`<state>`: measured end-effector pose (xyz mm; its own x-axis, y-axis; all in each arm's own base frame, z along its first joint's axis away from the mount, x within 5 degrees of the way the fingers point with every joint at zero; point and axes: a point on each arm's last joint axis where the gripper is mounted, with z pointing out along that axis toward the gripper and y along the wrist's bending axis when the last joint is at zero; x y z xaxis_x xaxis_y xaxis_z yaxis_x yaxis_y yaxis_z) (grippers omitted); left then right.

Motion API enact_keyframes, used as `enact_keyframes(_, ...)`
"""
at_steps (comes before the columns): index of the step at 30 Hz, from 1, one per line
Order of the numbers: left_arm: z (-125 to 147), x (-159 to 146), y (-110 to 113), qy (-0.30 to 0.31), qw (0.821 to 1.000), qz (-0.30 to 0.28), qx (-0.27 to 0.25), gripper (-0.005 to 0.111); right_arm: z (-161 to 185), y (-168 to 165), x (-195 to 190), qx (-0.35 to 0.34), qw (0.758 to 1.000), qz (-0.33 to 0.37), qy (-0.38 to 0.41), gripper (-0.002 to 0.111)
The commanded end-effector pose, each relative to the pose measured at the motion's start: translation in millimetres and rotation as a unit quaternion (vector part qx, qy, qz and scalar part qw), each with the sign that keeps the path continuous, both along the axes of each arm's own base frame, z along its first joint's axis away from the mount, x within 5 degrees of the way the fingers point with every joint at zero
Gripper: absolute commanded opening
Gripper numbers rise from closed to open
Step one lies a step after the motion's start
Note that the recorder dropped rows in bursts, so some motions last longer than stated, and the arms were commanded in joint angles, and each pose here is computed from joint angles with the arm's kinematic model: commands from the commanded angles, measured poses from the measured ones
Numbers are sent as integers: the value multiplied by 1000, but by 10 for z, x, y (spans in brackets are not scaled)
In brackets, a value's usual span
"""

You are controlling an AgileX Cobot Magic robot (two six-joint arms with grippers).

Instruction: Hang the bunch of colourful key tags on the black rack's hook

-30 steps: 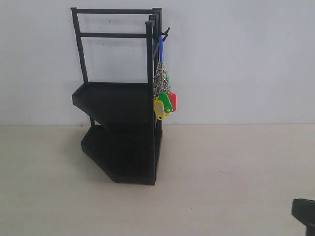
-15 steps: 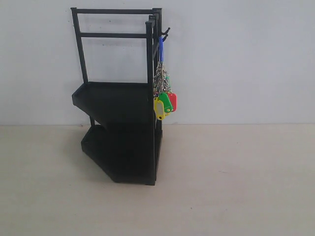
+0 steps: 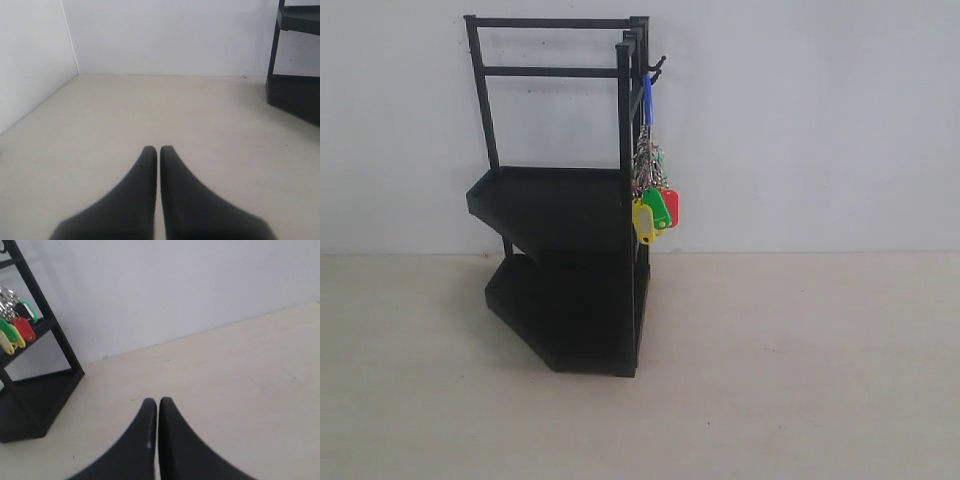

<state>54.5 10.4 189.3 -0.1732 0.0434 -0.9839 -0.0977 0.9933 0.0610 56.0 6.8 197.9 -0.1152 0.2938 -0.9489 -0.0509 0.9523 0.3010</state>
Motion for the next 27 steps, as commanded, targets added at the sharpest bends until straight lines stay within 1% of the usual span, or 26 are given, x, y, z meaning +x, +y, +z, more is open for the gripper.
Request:
enact_keyframes(1, 9, 2, -2, -1, 1000, -1, -3, 4, -65, 13, -10, -40, 999, 12, 25, 1)
enact_keyframes(5, 9, 2, -2, -1, 1000, -1, -3, 4, -87, 30, -16, -17, 999, 19, 40, 1)
enact_keyframes(10, 9, 2, -2, -1, 1000, -1, -3, 4, -62, 43, -14, 27, 999, 20, 31, 1)
enact_keyframes(12, 9, 2, -2, -1, 1000, -1, -3, 4, -55, 39, -12, 31, 999, 17, 27, 1)
enact_keyframes(13, 9, 2, -2, -1, 1000, -1, -3, 4, -56, 35, -12, 26, 999, 16, 27, 1)
enact_keyframes(19, 9, 2, -2, -1, 1000, -1, -3, 4, -125, -33, -18, -91, 994, -4, 56, 1)
enact_keyframes(21, 9, 2, -2, -1, 1000, -1, -3, 4, -152, -47, -24, -98, 993, -9, 72, 1)
enact_keyframes(24, 9, 2, -2, -1, 1000, -1, -3, 4, -152, -47, -24, -83, 994, -12, 73, 1)
enact_keyframes(27, 9, 2, -2, -1, 1000, -1, -3, 4, -152, -47, -24, -83, 994, -12, 73, 1)
